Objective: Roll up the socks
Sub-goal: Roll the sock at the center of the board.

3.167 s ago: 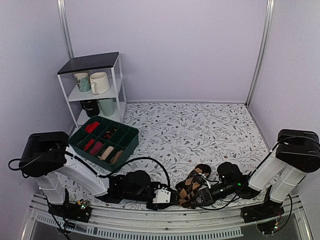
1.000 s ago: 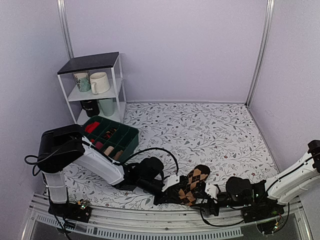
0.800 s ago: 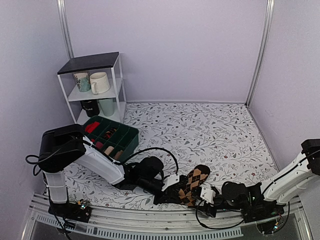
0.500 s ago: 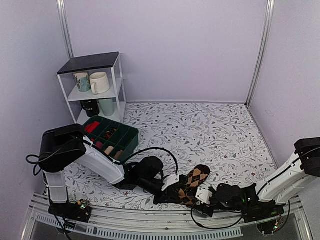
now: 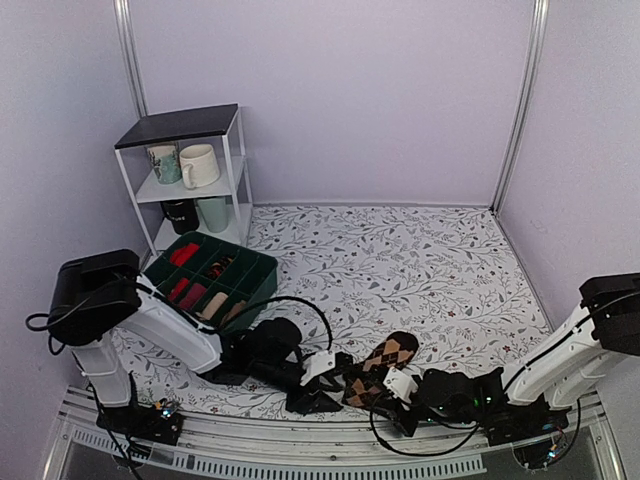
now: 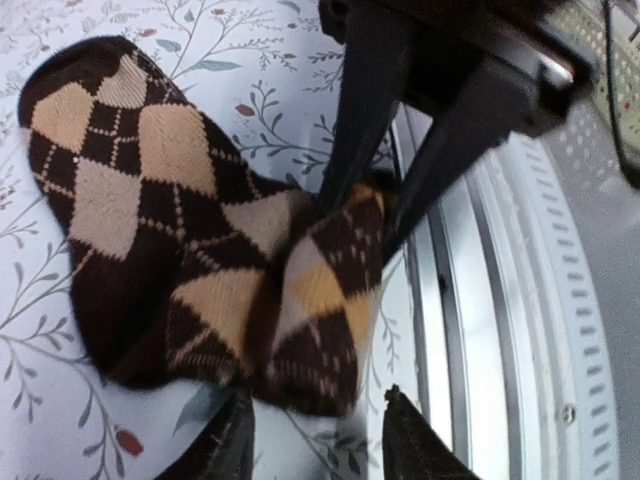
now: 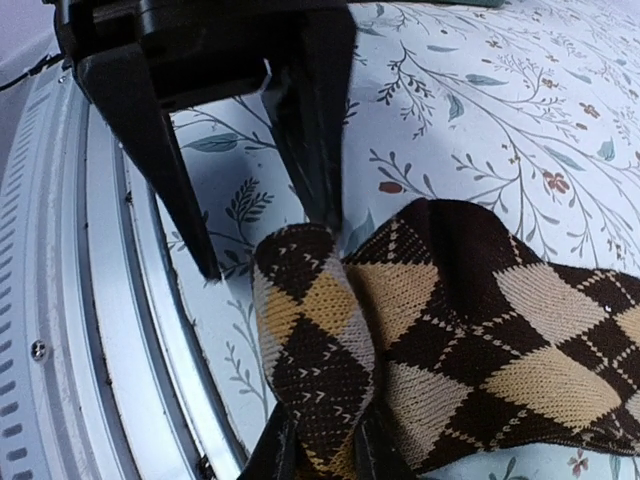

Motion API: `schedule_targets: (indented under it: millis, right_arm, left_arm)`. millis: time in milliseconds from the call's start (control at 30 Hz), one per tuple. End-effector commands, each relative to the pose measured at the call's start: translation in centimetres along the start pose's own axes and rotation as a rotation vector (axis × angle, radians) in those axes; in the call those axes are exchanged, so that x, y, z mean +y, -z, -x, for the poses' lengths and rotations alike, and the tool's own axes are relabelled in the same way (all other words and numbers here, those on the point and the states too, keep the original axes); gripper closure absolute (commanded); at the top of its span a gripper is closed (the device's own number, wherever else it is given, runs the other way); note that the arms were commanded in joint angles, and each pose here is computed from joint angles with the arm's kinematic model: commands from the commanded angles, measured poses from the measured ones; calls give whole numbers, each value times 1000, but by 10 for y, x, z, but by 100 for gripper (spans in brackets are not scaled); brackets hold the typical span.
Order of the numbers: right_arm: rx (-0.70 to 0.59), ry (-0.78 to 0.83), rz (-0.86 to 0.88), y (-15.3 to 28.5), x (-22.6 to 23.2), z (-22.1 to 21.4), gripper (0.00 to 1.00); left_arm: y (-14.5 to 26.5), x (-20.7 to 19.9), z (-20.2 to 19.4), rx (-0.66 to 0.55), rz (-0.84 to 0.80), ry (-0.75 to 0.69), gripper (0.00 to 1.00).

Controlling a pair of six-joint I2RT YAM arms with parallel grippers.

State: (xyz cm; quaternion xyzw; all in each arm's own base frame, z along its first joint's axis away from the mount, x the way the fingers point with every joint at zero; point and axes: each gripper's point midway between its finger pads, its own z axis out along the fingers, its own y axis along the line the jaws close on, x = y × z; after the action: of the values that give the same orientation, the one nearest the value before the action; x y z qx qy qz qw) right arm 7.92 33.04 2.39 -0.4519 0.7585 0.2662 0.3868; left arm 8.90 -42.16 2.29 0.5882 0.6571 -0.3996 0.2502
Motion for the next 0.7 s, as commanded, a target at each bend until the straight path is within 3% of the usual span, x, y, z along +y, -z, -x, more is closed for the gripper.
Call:
schedule_targets:
  millis: [0, 100, 300, 467, 667]
  right_arm:
    - [152, -96, 68, 18, 0, -45, 92]
    - [150, -201, 145, 25, 2, -40, 92]
    - [192, -392, 236, 29, -1, -37, 91]
    - [286, -454, 256, 18, -2, -52, 91]
    - [368, -495, 280, 4, 0, -64, 91]
  left_arm:
    - [27, -3, 7, -47, 157, -183, 51]
    - [35, -9, 24, -113, 217, -326, 47]
    - [15, -15, 35, -108, 224, -481, 38]
    - [3, -19, 48, -124, 200, -560, 37]
    - [-13, -20, 32, -50, 142, -579, 37]
